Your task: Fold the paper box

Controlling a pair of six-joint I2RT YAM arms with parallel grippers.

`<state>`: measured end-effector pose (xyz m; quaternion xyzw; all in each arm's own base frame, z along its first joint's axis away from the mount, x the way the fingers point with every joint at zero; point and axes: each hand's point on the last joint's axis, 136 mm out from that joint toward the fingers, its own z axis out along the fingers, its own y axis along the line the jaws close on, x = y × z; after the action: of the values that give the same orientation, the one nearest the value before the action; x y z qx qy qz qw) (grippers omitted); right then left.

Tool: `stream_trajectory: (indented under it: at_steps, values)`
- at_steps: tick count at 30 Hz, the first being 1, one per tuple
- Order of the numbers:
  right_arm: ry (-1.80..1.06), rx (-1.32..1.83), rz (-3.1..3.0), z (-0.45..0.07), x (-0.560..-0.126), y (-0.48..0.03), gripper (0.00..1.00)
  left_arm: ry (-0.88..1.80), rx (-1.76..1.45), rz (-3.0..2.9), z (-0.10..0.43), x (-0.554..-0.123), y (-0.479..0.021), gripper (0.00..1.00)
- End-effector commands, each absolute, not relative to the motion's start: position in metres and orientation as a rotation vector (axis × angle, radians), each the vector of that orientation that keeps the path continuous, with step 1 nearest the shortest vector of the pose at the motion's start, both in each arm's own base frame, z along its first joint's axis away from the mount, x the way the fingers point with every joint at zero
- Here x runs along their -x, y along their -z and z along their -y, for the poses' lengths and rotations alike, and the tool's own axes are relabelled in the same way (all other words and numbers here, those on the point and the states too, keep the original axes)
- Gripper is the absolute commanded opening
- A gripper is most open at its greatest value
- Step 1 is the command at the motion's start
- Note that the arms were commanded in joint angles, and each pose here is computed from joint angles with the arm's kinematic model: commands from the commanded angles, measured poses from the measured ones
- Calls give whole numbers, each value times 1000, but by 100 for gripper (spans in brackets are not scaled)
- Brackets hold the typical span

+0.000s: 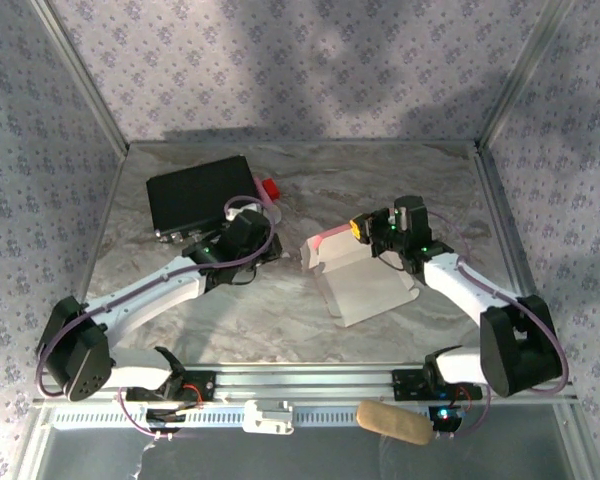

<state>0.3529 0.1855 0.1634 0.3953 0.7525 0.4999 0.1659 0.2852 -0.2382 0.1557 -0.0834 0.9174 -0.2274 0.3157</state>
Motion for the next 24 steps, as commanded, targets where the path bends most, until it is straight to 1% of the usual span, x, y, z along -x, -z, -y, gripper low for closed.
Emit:
stream_trajectory:
  at_steps: [1, 3, 6, 12, 18, 24]
  values:
    - [-1490, -881, -2115, -198, -357, -173, 0, 526, 75, -2418, 232, -282, -137, 19]
    - [-1537, -747, -2081, -208, -359, -184, 0, 497, 84, -2408, 224, -282, -127, 19]
    - [-1525, -663, -2096, -214, -358, -182, 0, 470, 121, -2397, 210, -281, -113, 19]
    - [-1563, -606, -2118, -222, -357, -163, 0, 492, 154, -2378, 194, -280, -98, 19]
    - [-1563, -625, -2166, -217, -355, -133, 0, 489, 82, -2372, 199, -282, -93, 18]
    - [-1536, -629, -2217, -211, -362, -124, 0, 511, -91, -2334, 218, -292, -91, 13]
